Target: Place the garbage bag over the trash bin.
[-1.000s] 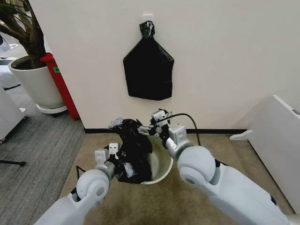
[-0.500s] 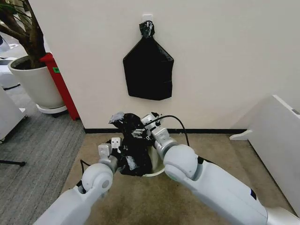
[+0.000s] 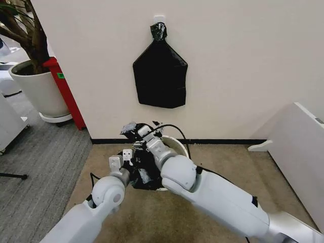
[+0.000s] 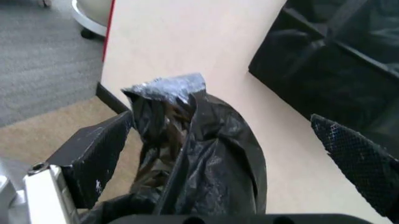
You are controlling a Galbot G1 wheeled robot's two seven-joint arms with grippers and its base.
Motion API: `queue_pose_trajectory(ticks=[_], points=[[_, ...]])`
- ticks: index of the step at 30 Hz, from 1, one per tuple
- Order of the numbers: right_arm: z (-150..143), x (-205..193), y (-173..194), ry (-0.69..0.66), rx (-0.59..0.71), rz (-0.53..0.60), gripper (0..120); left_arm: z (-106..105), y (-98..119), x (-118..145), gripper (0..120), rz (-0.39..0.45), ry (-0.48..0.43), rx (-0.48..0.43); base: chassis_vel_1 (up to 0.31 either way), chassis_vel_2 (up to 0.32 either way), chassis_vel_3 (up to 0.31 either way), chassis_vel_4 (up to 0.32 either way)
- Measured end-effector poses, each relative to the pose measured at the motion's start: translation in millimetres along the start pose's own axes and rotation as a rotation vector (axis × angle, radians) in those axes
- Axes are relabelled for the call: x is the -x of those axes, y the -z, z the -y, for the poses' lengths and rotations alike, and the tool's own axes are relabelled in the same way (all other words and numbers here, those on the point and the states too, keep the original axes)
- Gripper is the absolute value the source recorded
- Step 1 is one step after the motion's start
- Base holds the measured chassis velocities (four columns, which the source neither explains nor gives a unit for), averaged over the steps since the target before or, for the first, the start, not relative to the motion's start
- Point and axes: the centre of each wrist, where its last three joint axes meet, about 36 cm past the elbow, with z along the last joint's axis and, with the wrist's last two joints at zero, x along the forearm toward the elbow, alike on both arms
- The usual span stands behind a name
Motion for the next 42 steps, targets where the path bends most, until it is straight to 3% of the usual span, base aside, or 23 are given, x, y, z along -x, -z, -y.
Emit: queue_pose_trajectory(ticks=[8, 15, 21, 34, 42], points=[[14, 15, -25, -0.050, -0.073, -0.047, 100, -1, 1, -6, 2, 0.005, -0.007, 0.004, 0.000, 0.000, 0.000, 0.000], [52, 26, -39, -0.121, -0.119, -0.055, 100, 0, -4, -10, 2, 0.005, -0.011, 0.000, 0.000, 0.000, 0.000, 0.000], [67, 31, -38, -0.140, -0.130, -0.058, 100, 4, -7, -17, 2, 0.009, -0.021, -0.008, 0.000, 0.000, 0.000, 0.000], [108, 51, -51, -0.156, -0.177, -0.122, 100, 10, -25, -50, 2, 0.016, -0.060, -0.002, 0.000, 0.000, 0.000, 0.000], [128, 52, -71, -0.156, -0.199, -0.179, 100, 15, -23, -64, 2, 0.040, -0.077, -0.032, 0.000, 0.000, 0.000, 0.000]])
